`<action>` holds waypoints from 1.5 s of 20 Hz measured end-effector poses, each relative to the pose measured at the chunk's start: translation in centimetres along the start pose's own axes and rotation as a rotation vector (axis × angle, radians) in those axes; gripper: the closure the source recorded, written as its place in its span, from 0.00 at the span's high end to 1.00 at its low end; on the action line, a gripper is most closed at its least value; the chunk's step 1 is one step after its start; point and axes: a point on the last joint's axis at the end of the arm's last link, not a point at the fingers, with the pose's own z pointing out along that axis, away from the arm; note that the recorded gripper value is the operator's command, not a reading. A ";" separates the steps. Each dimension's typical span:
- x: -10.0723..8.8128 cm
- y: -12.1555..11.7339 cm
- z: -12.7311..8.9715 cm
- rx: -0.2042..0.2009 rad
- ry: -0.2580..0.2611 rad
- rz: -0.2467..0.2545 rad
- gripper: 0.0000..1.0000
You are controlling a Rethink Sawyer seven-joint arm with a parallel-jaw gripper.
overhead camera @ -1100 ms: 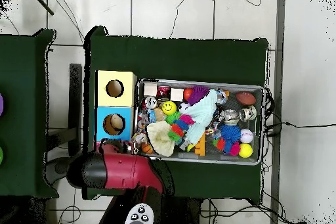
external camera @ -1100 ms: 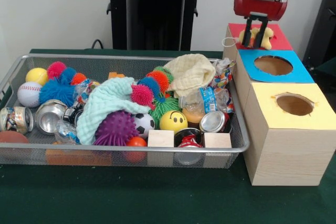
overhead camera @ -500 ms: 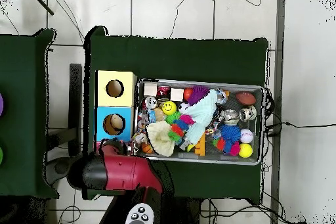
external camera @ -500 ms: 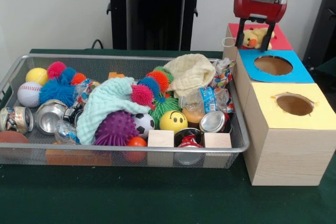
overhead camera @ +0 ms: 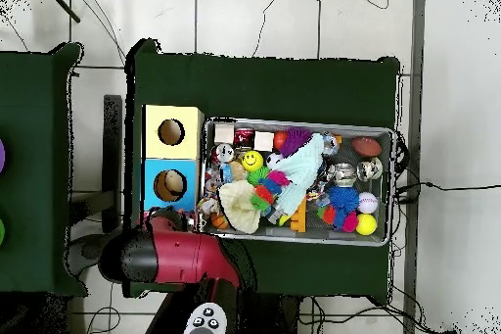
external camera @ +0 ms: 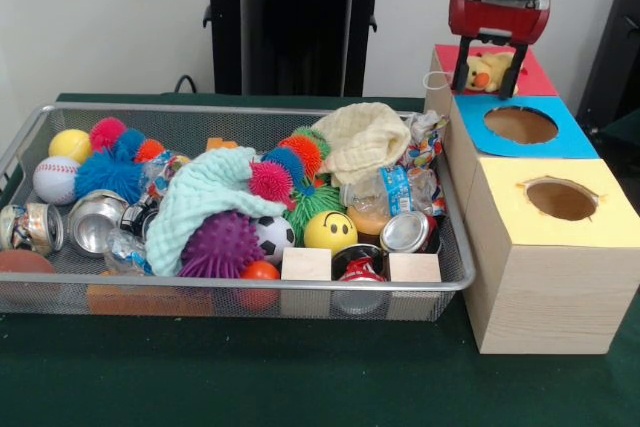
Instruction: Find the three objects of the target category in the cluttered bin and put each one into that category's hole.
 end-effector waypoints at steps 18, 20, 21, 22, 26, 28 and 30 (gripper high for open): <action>2.5 -0.1 -0.7 -0.004 0.036 0.025 1.00; 2.7 -0.1 -0.8 -0.004 0.039 0.027 1.00; 2.7 -0.1 -0.8 -0.004 0.039 0.028 1.00; 2.8 -0.2 -0.9 -0.004 0.039 0.028 1.00; 2.9 -0.2 -1.2 -0.006 0.039 0.030 1.00; 3.0 -0.2 -1.3 -0.007 0.041 0.031 1.00; 3.1 -0.3 -1.6 -0.008 0.044 0.032 1.00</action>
